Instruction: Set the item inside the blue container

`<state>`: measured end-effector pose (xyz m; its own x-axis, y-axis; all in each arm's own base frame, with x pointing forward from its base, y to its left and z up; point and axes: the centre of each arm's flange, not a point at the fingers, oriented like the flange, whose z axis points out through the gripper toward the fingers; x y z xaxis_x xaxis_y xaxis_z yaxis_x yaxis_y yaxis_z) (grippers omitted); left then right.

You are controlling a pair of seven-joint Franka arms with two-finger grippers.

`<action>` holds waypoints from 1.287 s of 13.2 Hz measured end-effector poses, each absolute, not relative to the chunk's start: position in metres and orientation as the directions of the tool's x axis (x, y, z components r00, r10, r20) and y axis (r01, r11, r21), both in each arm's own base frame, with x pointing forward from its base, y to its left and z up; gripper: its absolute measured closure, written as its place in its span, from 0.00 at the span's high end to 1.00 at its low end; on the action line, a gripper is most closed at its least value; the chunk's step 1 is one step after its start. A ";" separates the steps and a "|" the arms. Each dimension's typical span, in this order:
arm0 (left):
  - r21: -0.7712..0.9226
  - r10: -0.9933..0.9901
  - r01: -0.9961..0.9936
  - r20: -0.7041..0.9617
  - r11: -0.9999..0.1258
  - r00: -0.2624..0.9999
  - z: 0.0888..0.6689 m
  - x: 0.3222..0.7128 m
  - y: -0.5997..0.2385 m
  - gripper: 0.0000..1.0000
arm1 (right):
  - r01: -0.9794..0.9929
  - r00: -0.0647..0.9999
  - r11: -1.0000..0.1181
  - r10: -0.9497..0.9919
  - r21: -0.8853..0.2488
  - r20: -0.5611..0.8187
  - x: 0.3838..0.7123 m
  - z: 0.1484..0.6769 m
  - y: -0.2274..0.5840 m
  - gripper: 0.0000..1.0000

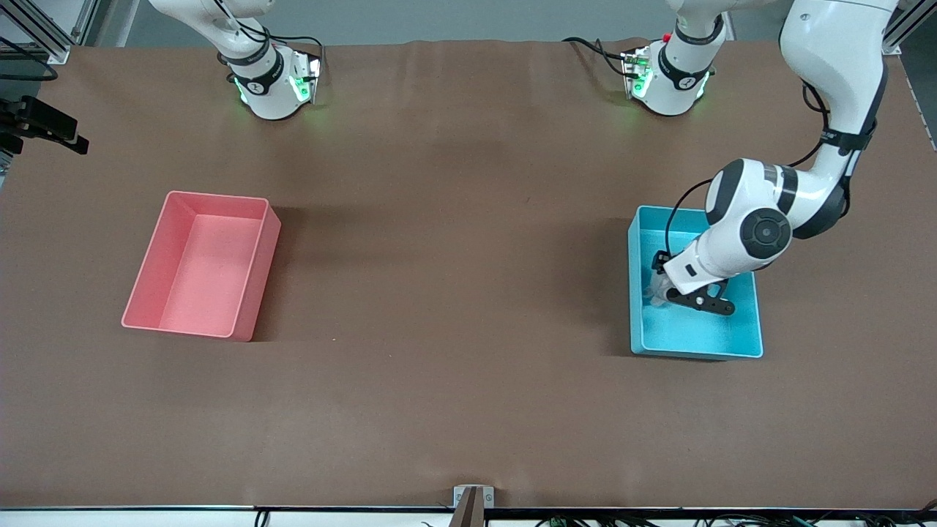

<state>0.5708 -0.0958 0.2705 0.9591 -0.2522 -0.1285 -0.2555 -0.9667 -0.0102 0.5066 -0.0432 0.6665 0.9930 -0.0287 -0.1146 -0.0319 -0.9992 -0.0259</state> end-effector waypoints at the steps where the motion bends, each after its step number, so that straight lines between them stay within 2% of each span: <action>1: -0.020 -0.245 -0.248 -0.105 -0.968 0.964 0.286 0.574 -0.090 0.93 | -0.031 0.993 -0.999 -0.028 -0.026 -0.114 0.506 0.667 -0.043 1.00; 2: -0.033 -0.241 -0.244 -0.082 -0.969 0.967 0.305 0.576 -0.088 1.00 | -0.030 0.993 -0.999 -0.027 -0.026 -0.114 0.506 0.667 -0.042 1.00; 5: -0.083 -0.253 -0.255 -0.038 -0.963 0.967 0.380 0.568 -0.085 1.00 | -0.025 0.993 -0.999 -0.022 -0.026 -0.116 0.505 0.668 -0.040 1.00; 11: -0.098 -0.148 -0.149 -0.016 -0.984 0.989 0.529 0.529 -0.058 1.00 | -0.013 0.993 -1.000 -0.010 -0.026 -0.119 0.503 0.670 -0.033 1.00; 17: -0.051 -0.025 -0.023 0.034 -0.998 0.999 0.627 0.526 -0.013 1.00 | -0.010 0.993 -1.000 -0.007 -0.027 -0.118 0.496 0.676 -0.032 1.00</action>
<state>0.5263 -0.0130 0.6267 0.9991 -0.0249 0.0335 -0.0232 -0.9985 -0.0505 0.4964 -0.0318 0.6760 0.9929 -0.0070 -0.1185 -0.0103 -0.9996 -0.0272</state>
